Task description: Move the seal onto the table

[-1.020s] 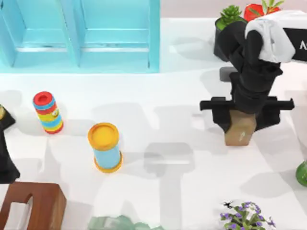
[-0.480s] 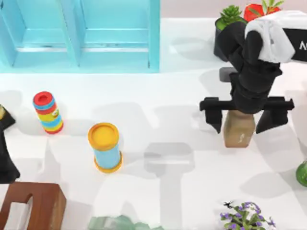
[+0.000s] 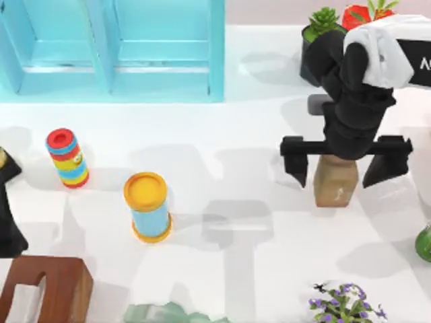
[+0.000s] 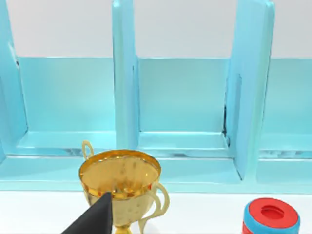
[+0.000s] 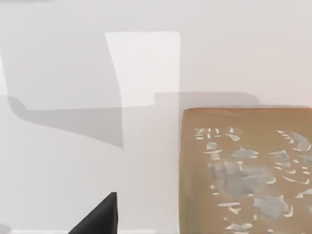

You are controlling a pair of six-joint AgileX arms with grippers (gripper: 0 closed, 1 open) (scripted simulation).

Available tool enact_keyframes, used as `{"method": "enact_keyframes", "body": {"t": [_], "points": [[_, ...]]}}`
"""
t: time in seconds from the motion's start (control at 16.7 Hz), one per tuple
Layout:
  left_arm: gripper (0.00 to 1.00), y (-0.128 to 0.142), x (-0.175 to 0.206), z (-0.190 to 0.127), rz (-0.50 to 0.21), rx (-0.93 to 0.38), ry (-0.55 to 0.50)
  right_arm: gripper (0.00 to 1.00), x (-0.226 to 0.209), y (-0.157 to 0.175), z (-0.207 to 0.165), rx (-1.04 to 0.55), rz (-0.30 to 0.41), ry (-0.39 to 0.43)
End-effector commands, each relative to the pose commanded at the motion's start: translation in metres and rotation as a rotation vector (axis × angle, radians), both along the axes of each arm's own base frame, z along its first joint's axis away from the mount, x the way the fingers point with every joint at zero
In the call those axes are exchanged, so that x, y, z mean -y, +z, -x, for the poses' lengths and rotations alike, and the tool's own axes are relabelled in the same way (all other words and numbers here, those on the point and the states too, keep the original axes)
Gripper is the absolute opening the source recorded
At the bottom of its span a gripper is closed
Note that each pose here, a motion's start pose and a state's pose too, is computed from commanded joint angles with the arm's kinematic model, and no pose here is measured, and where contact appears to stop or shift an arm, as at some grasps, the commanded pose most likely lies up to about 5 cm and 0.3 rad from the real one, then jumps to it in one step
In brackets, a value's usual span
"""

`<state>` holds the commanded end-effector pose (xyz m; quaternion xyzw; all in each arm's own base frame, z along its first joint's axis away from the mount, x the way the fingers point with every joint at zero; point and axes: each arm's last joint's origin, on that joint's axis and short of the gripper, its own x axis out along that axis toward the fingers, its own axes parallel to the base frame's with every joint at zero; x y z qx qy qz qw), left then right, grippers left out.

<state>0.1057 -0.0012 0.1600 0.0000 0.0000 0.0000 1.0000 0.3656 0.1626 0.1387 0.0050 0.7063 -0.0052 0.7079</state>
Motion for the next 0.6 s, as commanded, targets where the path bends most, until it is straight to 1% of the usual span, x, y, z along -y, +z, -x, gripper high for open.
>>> {"method": "enact_keyframes", "body": {"t": [0.12,0.24,0.42,0.6], "points": [[1.00,0.000,0.000,0.000,0.000,0.000,0.000,1.00,-0.001,0.008,-0.003,-0.002,0.000,-0.004],[1.00,0.000,0.000,0.000,0.000,0.000,0.000,1.00,-0.003,0.028,-0.008,-0.002,-0.001,-0.007],[1.00,0.000,0.000,0.000,0.000,0.000,0.000,1.00,-0.005,0.073,-0.011,-0.013,0.005,-0.005],[1.00,0.000,0.000,0.000,0.000,0.000,0.000,1.00,-0.003,0.119,-0.006,-0.017,0.007,-0.001]]}}
